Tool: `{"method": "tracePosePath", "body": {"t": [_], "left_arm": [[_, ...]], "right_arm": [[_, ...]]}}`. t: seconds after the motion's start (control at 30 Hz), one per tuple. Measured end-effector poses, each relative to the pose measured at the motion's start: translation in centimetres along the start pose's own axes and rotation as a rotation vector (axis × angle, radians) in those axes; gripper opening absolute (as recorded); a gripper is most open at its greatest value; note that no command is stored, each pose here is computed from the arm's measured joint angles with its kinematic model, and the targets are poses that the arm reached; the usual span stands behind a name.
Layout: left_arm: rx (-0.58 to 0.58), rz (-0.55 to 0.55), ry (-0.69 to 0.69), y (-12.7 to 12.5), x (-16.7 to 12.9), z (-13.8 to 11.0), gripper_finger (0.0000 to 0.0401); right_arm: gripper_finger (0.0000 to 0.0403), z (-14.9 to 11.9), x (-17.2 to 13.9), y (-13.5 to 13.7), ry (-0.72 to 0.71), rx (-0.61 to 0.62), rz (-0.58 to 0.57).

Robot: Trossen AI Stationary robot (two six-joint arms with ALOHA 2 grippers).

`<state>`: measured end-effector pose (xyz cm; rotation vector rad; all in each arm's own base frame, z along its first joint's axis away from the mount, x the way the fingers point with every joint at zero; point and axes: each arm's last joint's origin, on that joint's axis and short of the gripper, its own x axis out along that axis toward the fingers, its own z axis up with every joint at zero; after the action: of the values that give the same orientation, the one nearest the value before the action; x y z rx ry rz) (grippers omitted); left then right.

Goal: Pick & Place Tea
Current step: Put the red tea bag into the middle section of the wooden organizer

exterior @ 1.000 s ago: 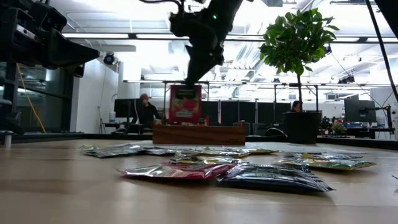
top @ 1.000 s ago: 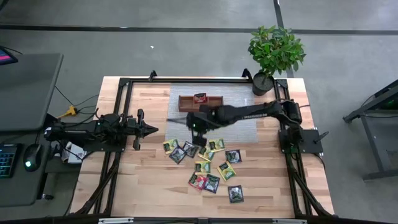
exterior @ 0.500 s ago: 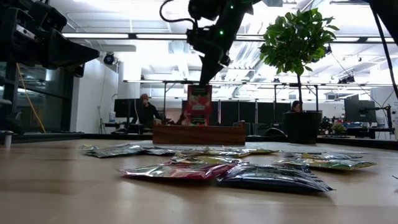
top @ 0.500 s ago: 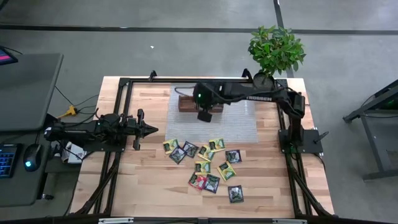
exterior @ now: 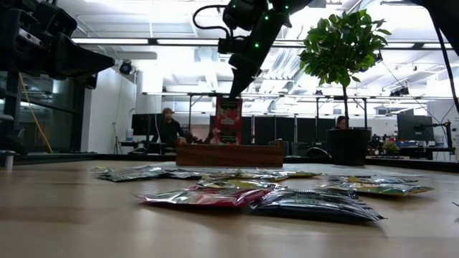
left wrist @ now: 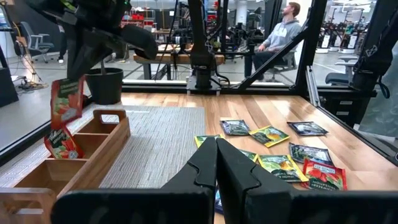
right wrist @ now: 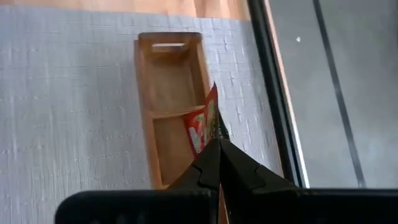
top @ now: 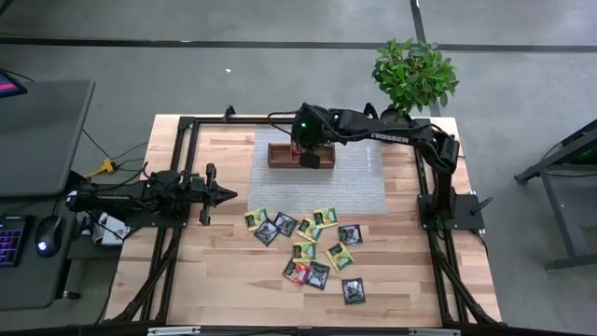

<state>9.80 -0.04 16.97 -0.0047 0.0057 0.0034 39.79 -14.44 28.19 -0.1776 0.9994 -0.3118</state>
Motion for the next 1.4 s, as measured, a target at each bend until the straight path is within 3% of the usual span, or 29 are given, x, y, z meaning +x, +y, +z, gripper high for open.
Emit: {"method": "tracePosePath", "body": {"t": [0.2,0.7,1.2,1.4], "left_arm": [[0.0,0.0,0.0,0.0,0.0,0.0,0.0],[0.0,0.0,0.0,0.0,0.0,0.0,0.0],[0.0,0.0,0.0,0.0,0.0,0.0,0.0],[0.0,0.0,0.0,0.0,0.0,0.0,0.0]], "right_arm": [[0.0,-0.4,1.7,-0.3,0.016,-0.075,0.057],[0.0,-1.5,5.4,-0.6,0.082,-0.112,0.063],[0.0,-2.2,5.2,-0.4,0.169,-0.122,0.06],[0.0,-1.9,3.6,-0.8,0.146,-0.118,0.032]]}}
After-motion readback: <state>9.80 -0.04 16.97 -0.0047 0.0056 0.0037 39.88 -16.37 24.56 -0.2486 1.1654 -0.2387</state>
